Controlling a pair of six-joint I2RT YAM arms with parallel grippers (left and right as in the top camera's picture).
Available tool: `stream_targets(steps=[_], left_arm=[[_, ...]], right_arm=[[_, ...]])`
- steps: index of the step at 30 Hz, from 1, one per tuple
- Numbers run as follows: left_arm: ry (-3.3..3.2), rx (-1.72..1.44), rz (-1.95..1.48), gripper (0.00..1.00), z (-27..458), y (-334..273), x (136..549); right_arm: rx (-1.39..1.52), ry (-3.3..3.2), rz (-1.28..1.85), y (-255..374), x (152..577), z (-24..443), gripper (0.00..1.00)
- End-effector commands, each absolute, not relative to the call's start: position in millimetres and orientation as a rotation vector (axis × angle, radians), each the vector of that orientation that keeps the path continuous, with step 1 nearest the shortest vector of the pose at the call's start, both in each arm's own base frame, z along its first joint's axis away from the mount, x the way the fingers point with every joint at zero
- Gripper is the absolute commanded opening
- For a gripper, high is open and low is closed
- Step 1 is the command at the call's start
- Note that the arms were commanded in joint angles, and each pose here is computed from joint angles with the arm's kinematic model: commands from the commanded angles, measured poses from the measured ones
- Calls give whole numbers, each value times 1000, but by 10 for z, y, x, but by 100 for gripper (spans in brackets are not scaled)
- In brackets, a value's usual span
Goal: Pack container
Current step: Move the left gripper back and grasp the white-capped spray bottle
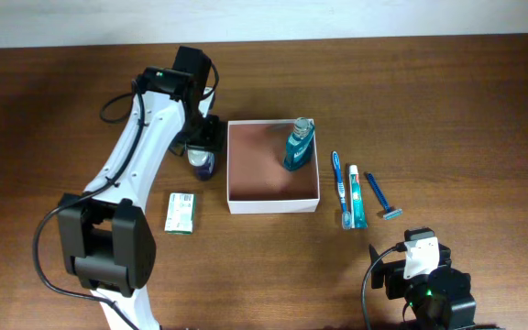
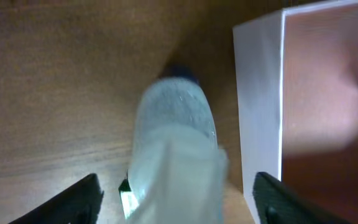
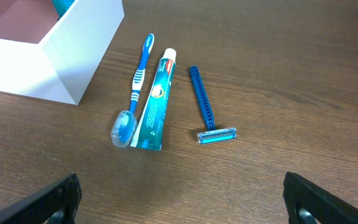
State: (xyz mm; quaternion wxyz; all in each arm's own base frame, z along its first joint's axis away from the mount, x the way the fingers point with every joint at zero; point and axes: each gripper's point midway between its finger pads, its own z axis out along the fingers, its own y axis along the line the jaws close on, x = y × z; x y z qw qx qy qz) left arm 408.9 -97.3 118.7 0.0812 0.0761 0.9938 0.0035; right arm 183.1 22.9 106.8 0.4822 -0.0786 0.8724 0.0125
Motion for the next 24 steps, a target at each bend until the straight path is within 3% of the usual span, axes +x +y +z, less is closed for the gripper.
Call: stream_targets(steps=[1, 10, 14, 21, 24], left_arm=[[2972, 166, 18, 75, 1140, -933, 4105], [2983, 135, 18, 71, 1089, -928, 4111], [3006, 136, 25, 60, 1000, -926, 4104], [3018, 138, 29, 51, 940, -927, 4109], [3020, 138, 29, 37, 939, -926, 4105]], right_arm=[[-187, 2121, 30, 223, 1836, 1068, 99], [-187, 2121, 30, 223, 1836, 1068, 99], [-187, 2121, 30, 223, 1836, 1068, 99], [-187, 2121, 30, 223, 1836, 1068, 99], [-187, 2121, 30, 223, 1835, 1068, 99]])
